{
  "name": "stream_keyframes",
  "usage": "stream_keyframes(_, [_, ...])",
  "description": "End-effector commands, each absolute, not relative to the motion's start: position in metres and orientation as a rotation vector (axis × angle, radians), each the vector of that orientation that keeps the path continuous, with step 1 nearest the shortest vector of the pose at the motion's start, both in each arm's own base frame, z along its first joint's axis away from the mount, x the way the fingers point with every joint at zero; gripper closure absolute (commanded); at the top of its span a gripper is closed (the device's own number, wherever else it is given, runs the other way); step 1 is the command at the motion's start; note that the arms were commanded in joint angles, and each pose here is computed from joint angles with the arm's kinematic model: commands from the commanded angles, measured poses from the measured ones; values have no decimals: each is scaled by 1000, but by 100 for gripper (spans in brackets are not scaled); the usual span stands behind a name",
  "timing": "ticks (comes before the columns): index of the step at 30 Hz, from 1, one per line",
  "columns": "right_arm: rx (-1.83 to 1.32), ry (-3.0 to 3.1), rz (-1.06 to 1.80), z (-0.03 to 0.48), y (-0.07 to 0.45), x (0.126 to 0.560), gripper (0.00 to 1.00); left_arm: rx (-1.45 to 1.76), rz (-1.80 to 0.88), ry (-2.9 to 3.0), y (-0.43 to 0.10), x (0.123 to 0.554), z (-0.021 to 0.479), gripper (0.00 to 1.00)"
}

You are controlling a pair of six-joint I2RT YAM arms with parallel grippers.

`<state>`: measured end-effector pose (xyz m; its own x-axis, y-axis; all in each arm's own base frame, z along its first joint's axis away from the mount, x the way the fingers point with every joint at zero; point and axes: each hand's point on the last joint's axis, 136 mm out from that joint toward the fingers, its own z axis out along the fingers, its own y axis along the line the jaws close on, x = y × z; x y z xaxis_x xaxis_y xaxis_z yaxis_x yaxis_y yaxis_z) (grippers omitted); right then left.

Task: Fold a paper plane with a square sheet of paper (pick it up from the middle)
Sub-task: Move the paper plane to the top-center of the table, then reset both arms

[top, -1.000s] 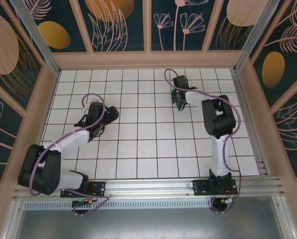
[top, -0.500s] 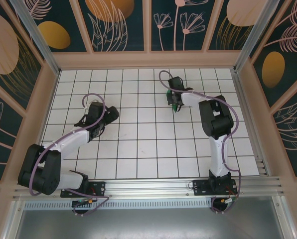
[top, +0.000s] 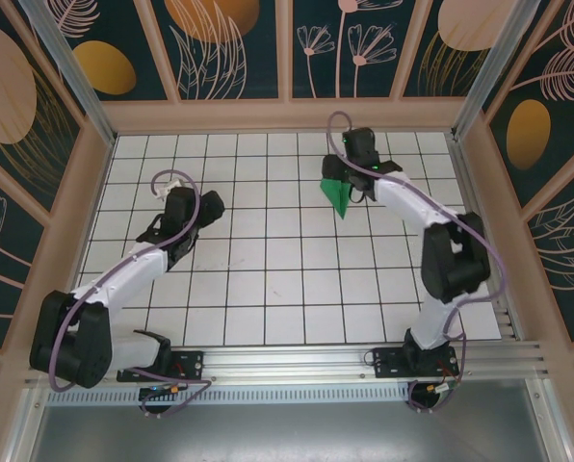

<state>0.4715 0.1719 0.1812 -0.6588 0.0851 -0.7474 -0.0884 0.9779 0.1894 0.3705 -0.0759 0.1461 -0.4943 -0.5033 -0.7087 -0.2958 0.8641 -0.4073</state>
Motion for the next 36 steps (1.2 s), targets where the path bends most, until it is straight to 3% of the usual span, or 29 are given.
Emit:
stream_keyframes(1, [100, 2133, 225, 212, 136, 464, 23, -584, -142, 1966, -45, 375, 188, 1])
stream_keyframes(2, [141, 2096, 204, 217, 122, 460, 15, -583, -105, 1926, -38, 374, 196, 1])
stream_keyframes(5, [253, 2033, 106, 220, 78, 451, 2, -586, 3, 1806, -13, 364, 212, 1])
stream_keyframes(11, [460, 1973, -181, 192, -2, 424, 1, -597, 166, 1652, 28, 337, 210, 2])
stream_keyframes(18, [624, 1939, -239, 146, -57, 386, 1, -449, 259, 1634, 33, 325, 186, 1])
stream_keyframes(25, [478, 1864, -201, 128, -58, 372, 1, -314, 187, 1656, 24, 334, 155, 1])
stream_keyframes(36, [274, 1730, -77, 136, -31, 373, 1, -196, 93, 1576, 18, 351, 164, 1])
